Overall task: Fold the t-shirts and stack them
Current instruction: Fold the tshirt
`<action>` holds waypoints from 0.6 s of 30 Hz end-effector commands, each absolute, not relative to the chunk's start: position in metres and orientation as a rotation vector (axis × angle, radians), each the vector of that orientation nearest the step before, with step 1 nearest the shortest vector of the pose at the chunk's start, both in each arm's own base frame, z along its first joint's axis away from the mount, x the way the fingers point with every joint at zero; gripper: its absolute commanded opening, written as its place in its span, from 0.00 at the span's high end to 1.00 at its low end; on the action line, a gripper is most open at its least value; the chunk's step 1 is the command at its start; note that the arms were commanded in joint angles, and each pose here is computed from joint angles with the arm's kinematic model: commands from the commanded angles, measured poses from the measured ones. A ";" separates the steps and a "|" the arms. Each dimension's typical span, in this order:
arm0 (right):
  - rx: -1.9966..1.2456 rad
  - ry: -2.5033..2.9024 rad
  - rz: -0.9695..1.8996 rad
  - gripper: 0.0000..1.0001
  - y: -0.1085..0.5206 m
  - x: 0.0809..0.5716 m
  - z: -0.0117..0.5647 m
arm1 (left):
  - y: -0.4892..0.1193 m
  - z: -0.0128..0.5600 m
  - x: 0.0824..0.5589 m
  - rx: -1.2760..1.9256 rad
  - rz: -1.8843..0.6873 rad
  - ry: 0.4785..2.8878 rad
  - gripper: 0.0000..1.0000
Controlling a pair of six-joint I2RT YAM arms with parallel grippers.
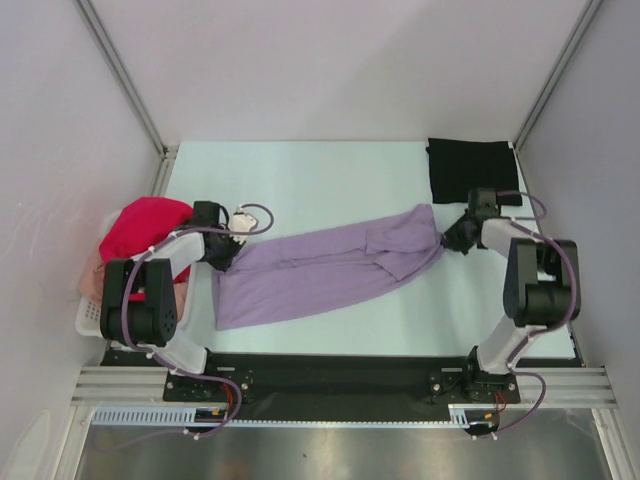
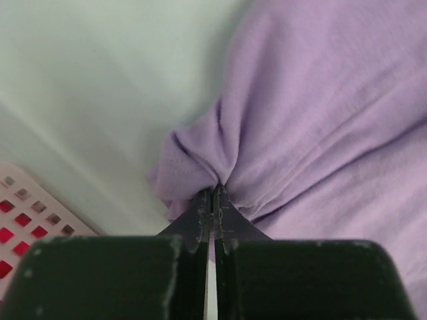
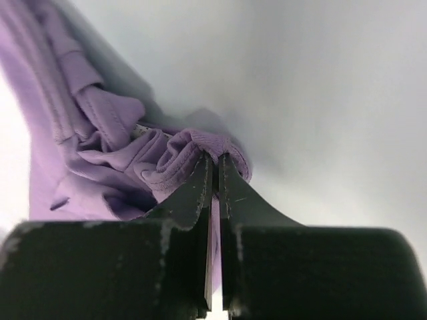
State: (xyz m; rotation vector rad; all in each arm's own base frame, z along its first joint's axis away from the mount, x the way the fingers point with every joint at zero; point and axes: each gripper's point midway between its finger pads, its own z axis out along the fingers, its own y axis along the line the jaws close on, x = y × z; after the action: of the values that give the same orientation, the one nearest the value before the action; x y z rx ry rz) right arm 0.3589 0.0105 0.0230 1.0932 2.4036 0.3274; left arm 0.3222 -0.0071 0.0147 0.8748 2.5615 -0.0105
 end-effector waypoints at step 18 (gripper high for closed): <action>0.594 2.378 0.347 1.00 0.105 0.625 0.040 | -0.134 0.017 0.143 1.590 -0.855 2.474 0.96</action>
State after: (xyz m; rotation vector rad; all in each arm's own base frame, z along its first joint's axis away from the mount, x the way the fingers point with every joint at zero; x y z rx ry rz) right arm 0.6060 0.1152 0.0311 0.5814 2.3958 0.4139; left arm 0.2063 -0.1065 0.0147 1.4838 2.4267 -0.4739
